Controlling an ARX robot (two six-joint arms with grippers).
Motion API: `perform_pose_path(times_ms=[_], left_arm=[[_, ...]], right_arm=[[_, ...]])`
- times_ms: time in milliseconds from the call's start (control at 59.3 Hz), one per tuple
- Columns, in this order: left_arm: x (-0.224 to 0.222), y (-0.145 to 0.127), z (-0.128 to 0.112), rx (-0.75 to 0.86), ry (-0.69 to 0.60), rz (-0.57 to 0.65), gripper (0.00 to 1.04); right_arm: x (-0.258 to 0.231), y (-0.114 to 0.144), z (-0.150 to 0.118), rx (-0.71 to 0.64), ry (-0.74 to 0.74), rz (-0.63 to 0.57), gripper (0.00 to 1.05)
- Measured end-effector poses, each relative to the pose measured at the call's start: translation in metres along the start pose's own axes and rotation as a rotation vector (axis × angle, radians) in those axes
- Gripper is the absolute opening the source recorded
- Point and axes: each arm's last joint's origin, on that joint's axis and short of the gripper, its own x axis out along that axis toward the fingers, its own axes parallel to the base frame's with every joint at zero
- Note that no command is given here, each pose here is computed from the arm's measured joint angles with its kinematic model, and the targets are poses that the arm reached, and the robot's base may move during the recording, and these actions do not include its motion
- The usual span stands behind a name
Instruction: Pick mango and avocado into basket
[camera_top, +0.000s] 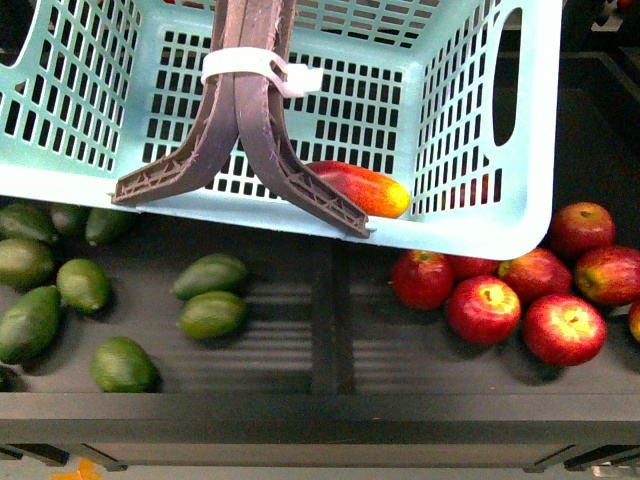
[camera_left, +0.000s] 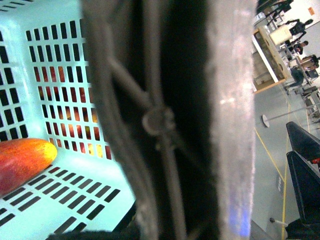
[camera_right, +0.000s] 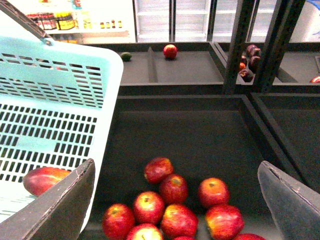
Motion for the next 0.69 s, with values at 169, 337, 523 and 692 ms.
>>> perform_pose_path(times_ms=[169, 337, 523, 692], left_arm=[[0.0001, -0.0002, -0.0001, 0.001, 0.002, -0.005, 0.12], [0.0005, -0.0004, -0.0002, -0.001, 0.002, -0.005, 0.12], [0.0005, -0.0003, -0.0003, -0.002, 0.002, -0.004, 0.12], [0.0006, -0.0002, -0.0003, -0.001, 0.003, -0.004, 0.12]], right_arm=[[-0.0001, -0.0001, 0.0004, 0.000, -0.002, 0.000, 0.96], [-0.0001, -0.0001, 0.0007, 0.000, -0.003, 0.000, 0.96], [-0.0002, -0.0001, 0.0007, 0.000, -0.003, 0.000, 0.96], [-0.0002, 0.0000, 0.0008, 0.000, -0.003, 0.000, 0.96]])
